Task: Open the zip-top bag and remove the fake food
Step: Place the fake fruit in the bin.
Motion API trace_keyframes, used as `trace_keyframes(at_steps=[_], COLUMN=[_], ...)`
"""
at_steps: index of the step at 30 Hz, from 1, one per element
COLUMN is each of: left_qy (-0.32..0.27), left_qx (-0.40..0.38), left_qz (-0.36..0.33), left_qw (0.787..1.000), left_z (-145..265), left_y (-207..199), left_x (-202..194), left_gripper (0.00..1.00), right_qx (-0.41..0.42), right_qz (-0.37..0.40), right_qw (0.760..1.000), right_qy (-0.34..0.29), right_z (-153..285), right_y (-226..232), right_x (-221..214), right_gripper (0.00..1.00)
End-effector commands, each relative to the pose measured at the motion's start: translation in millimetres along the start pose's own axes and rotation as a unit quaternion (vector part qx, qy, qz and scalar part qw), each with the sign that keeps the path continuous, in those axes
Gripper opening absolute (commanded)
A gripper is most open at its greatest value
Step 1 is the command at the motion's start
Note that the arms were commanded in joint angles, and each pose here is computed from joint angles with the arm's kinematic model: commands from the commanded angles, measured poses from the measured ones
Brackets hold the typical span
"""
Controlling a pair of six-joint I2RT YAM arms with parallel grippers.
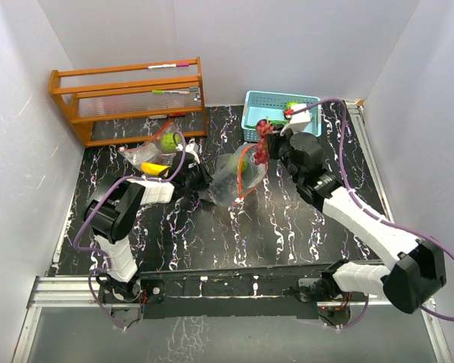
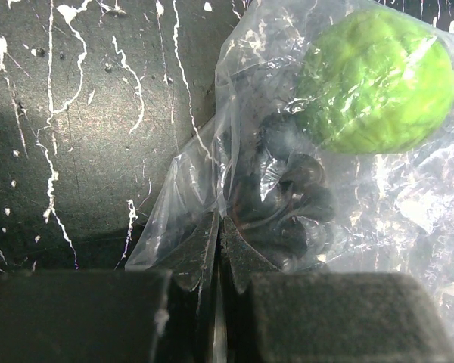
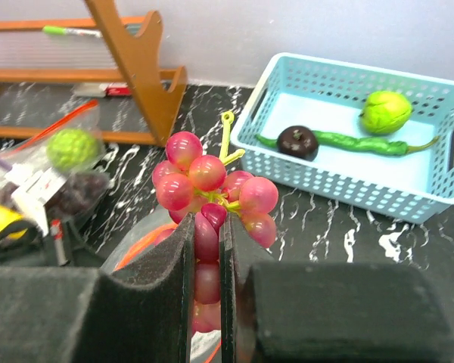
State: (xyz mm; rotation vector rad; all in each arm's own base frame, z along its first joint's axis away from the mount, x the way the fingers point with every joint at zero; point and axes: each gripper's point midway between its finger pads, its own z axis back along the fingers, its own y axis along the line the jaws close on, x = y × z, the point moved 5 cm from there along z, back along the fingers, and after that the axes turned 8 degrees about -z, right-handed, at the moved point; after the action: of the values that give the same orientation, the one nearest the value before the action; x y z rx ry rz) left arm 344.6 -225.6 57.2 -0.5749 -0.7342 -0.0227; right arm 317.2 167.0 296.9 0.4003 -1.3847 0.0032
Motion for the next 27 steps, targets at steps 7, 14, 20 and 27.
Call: trace_keyframes(at_steps=[7,14,20,27], left_qy=[0.003,-0.003,-0.001,-0.002], left_qx=[0.009,0.007,0.005,-0.001], left_qz=[-0.003,-0.007,-0.009,-0.012], left_qw=[1.000,1.000,1.000,1.000], left_z=[2.6,5.0,3.8,4.4], left_y=[6.2,4.5,4.2,2.3], left_x=[-3.6,-0.9,-0.7,0.3], left_gripper=[0.00,0.00,0.00,0.00], right_qx=[-0.135,-0.186,-0.231,-0.272], right_qz=[0.034,0.026,0.048,0.087], right_qw=[0.979,0.959,0.947,0.936], right_qy=[-0.148,-0.212,-0.218,-0.205], right_z=[-66.9,-105.2,-141.9,-181.5], right_y=[-22.1,-52.9,-81.8,-115.3], right_x=[54.8,58.2,51.0,20.0], right_gripper=[0.07,0.07,0.08,0.08])
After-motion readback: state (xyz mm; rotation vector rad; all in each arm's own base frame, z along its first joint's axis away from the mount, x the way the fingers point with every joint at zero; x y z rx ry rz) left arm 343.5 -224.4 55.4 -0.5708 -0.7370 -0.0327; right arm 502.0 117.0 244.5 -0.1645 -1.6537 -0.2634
